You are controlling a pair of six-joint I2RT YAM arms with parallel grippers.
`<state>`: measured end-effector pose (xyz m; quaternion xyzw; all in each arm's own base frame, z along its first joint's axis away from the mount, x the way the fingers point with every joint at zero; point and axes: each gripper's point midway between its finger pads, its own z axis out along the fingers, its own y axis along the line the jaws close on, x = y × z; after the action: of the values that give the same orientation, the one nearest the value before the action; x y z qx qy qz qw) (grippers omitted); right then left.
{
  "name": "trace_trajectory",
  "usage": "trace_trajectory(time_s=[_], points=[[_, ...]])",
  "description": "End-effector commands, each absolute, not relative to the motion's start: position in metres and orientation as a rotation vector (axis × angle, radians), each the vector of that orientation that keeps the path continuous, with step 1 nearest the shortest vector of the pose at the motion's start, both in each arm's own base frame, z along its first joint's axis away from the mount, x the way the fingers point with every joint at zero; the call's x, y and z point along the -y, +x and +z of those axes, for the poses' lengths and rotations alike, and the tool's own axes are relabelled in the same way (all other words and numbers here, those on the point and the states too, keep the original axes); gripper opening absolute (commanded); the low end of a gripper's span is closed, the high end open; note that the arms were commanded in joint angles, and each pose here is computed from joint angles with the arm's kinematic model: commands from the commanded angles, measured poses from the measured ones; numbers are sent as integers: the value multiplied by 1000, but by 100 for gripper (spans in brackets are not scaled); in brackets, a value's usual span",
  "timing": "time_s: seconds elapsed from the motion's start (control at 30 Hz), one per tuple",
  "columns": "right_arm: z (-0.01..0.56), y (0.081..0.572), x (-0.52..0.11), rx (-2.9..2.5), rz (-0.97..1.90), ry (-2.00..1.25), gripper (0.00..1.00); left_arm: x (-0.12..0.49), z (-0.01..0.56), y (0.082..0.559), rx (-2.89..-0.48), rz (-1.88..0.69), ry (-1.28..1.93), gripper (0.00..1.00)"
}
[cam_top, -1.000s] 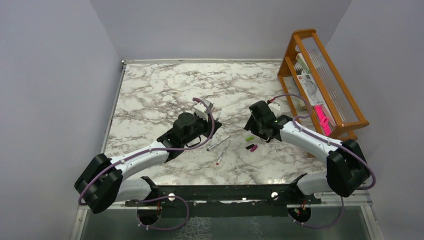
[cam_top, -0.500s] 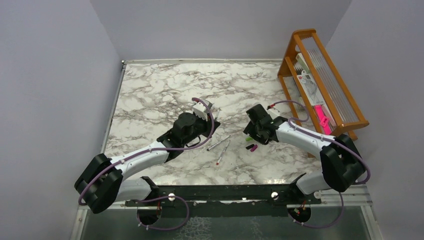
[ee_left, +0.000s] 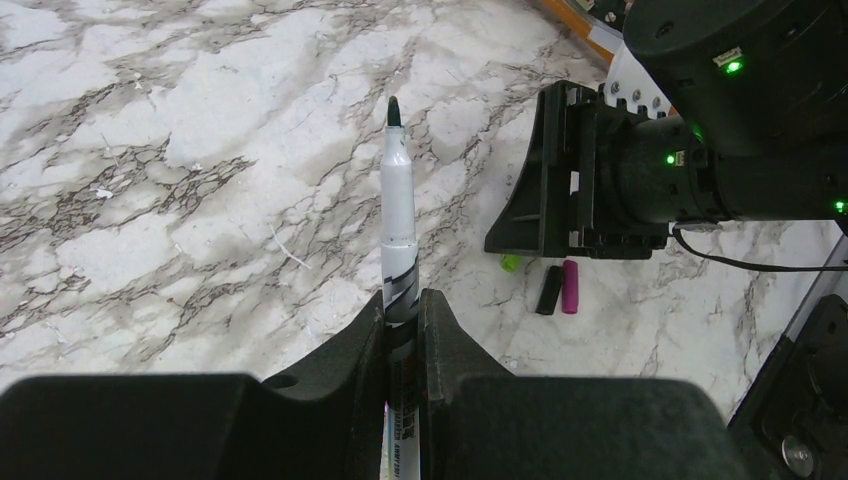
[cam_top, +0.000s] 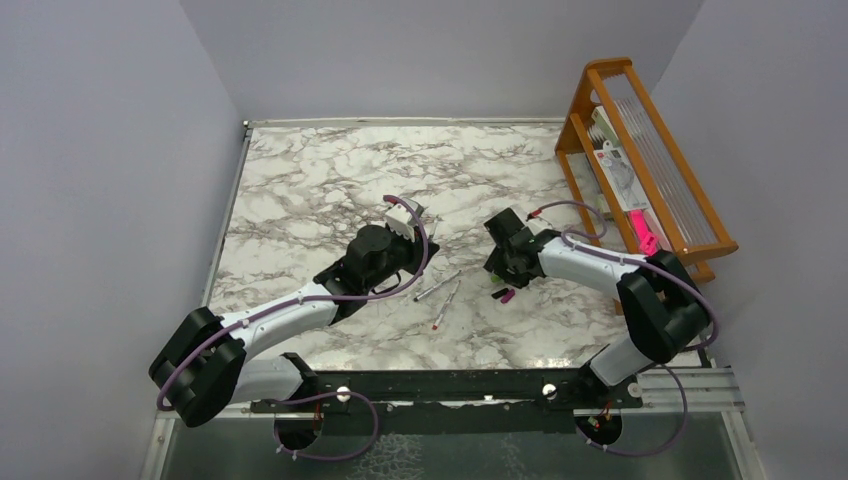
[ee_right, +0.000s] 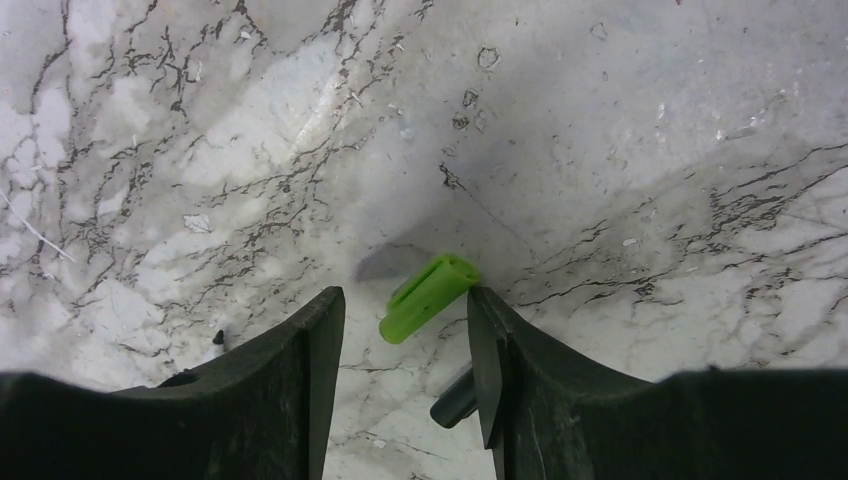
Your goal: Insert the pens into the pen caps
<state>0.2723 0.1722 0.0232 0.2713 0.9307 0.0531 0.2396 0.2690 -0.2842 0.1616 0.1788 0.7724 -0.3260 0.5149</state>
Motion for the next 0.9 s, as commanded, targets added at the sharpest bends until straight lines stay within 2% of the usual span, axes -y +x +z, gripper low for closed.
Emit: trace_trajectory(time_s=[0.0, 0.23, 0.3, 0.37, 0.43, 0.67, 0.87], points=[[17, 272, -177, -2575, 133, 719, 47, 280, 171, 274, -1834, -767, 397, 0], [12, 273, -176, -2601, 84, 697, 33, 278, 168, 273, -1841, -756, 395, 0], [10, 272, -175, -2614, 67, 686, 20, 277, 169, 274, -1840, -754, 395, 0], [9, 272, -176, -2621, 64, 680, 14, 277, 168, 273, -1843, -752, 395, 0], [8, 271, -176, -2626, 70, 677, 3, 277, 167, 273, -1844, -753, 396, 0], [34, 280, -191, -2554, 256, 571, 1, 286, 170, 266, -1845, -823, 426, 0], [123, 298, -214, -2235, 595, 247, 1, 316, 184, 243, -1828, -1088, 460, 0]])
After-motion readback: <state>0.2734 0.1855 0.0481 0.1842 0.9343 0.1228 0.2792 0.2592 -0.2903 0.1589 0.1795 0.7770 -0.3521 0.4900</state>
